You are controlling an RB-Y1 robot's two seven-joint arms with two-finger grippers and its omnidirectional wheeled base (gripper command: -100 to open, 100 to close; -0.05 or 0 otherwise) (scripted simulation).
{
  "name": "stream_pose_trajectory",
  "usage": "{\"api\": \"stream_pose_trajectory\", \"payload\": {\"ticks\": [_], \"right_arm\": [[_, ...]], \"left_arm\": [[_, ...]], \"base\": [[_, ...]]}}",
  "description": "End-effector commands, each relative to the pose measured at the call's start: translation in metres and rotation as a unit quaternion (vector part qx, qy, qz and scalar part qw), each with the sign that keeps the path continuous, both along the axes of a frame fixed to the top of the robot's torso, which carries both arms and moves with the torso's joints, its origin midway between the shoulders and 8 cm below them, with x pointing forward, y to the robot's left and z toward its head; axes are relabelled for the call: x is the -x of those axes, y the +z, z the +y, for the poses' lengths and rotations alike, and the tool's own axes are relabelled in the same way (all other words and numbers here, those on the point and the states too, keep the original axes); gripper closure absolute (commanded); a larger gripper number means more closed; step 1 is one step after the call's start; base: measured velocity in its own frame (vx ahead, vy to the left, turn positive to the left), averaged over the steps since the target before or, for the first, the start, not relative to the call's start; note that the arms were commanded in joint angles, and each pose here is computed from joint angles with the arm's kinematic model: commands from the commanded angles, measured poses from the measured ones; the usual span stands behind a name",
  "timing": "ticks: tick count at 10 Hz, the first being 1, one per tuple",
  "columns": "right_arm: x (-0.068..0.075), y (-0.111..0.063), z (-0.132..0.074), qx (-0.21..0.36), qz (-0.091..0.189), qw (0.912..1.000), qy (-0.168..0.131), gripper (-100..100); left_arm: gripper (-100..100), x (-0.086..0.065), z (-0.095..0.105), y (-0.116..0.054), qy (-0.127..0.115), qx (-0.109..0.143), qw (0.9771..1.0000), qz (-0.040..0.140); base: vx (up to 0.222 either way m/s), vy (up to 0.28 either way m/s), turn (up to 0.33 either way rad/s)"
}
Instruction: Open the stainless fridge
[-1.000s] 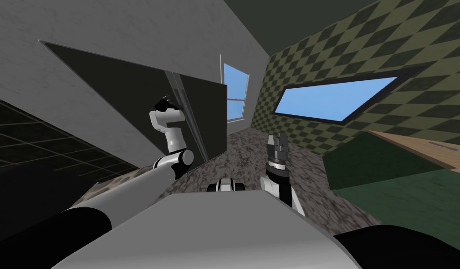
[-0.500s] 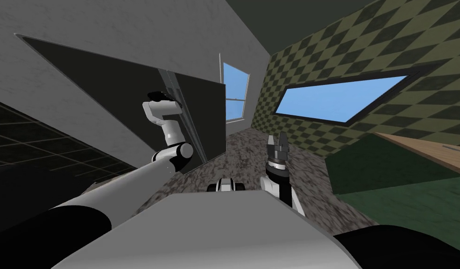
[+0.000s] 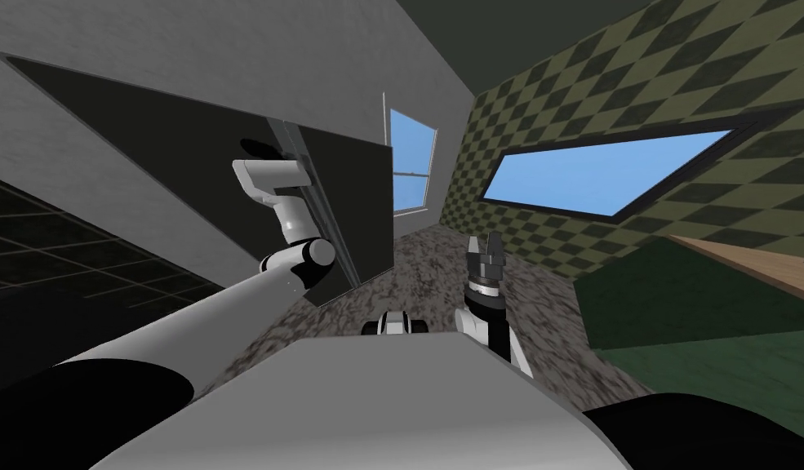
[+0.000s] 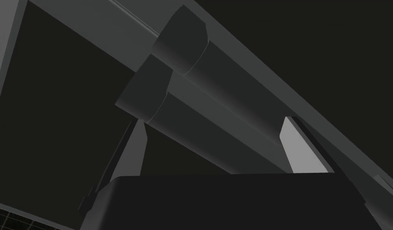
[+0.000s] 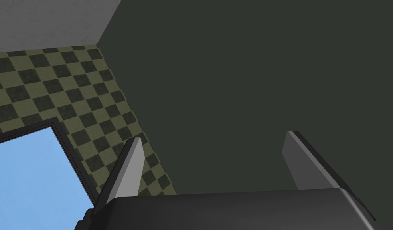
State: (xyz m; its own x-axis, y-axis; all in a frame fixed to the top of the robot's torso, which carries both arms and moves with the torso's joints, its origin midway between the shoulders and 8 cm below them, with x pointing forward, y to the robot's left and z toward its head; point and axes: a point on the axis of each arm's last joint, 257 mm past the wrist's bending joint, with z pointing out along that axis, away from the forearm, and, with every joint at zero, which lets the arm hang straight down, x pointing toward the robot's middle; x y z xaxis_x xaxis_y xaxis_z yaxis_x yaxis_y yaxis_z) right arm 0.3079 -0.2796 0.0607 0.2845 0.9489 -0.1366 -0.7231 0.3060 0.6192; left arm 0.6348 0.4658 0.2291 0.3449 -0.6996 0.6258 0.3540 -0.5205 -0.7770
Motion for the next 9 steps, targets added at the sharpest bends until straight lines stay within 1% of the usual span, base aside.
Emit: {"api": "stream_pose_trajectory", "payload": {"ticks": [1,3,5,8,9], "right_arm": [[0.000,0.000,0.000,0.000,0.000,1.0000,0.000,0],[0.000,0.000,0.000,0.000,0.000,1.0000,0.000,0],[0.000,0.000,0.000,0.000,0.000,1.0000,0.000,0],[0.000,0.000,0.000,0.000,0.000,1.0000,0.000,0],[0.000,0.000,0.000,0.000,0.000,1.0000,0.000,0]], "left_arm": [[-100,0.004,0.004,0.013,0.002,0.023,0.9997,0.001],[-100,0.007,0.009,0.021,0.004,0.047,0.9989,0.008],[-100,0.010,0.013,0.027,0.007,0.065,0.9978,0.013],[-100,0.015,0.018,0.033,0.011,0.080,0.9966,0.016],[-100,0.009,0.020,0.014,0.011,0.086,0.9956,0.034]], "base": [[0.069,-0.046,0.029],[0.043,-0.037,0.021],[0.083,-0.023,0.029],[0.052,-0.034,0.020],[-0.019,-0.023,0.036]]}}
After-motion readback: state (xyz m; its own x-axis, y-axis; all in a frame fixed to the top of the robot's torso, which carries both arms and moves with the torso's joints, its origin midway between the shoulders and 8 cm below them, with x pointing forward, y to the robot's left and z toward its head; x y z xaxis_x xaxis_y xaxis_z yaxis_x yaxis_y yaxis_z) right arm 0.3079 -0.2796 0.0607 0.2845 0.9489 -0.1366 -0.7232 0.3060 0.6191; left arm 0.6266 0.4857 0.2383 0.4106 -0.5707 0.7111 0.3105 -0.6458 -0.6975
